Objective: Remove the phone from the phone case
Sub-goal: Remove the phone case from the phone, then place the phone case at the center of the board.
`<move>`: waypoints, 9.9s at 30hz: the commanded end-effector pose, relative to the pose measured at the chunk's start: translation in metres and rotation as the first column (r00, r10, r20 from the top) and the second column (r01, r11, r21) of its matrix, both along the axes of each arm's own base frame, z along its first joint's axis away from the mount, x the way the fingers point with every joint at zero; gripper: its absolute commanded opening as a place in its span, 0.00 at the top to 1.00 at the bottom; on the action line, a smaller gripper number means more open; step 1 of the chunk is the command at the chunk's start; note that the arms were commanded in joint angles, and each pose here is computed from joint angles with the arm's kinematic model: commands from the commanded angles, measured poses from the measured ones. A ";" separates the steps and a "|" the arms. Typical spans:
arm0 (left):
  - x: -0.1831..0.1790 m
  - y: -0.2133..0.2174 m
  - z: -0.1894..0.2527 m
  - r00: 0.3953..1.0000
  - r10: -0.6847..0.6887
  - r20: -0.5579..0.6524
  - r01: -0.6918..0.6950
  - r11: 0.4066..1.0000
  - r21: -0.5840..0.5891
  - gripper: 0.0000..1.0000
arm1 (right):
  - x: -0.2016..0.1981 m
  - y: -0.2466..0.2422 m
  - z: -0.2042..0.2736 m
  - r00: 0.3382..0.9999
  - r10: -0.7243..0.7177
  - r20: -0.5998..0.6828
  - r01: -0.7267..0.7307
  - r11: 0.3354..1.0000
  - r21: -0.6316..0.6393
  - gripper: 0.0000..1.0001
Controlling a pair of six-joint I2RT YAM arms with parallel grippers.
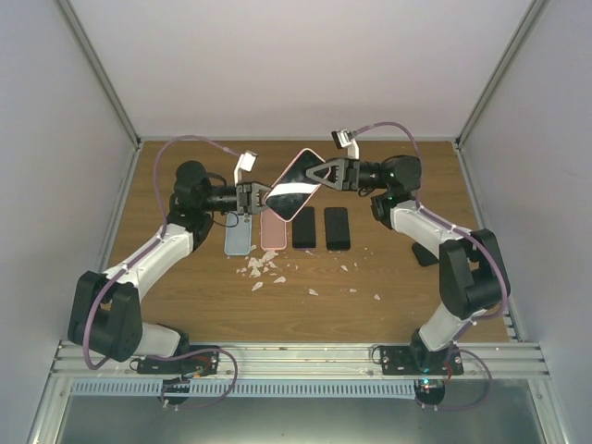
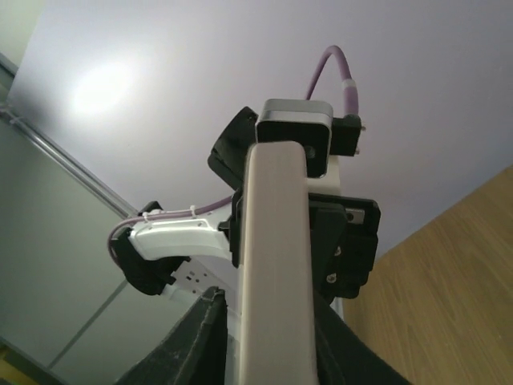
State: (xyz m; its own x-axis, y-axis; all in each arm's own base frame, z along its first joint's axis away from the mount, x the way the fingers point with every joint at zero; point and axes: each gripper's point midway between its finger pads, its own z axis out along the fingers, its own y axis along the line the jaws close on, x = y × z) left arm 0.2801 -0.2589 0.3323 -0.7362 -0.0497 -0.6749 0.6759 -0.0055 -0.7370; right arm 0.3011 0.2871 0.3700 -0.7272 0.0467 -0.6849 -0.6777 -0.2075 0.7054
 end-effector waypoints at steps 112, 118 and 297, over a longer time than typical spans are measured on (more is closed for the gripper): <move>0.072 0.025 -0.089 0.685 0.455 -0.568 -0.385 0.889 0.248 1.00 | 0.126 0.051 -0.129 0.162 0.191 0.968 0.956 0.213 -0.202 0.83; 0.067 0.019 -0.086 0.708 0.438 -0.555 -0.367 0.899 0.240 1.00 | 0.136 0.039 -0.133 0.089 0.234 0.968 0.977 0.167 -0.130 0.82; 0.065 0.250 -0.216 0.440 0.866 -0.236 -0.577 0.474 0.666 0.01 | 0.091 0.010 -0.053 0.405 -0.027 0.914 0.802 0.491 -0.341 0.99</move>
State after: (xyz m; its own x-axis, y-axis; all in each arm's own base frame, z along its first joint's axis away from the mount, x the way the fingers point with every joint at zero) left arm 0.3294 0.0029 0.0780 -0.7813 -0.5651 -0.2649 -0.3190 0.7264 -0.6087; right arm 0.3821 0.3039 0.2904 -0.0266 -0.5666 -0.8236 -0.8114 0.4934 -0.3133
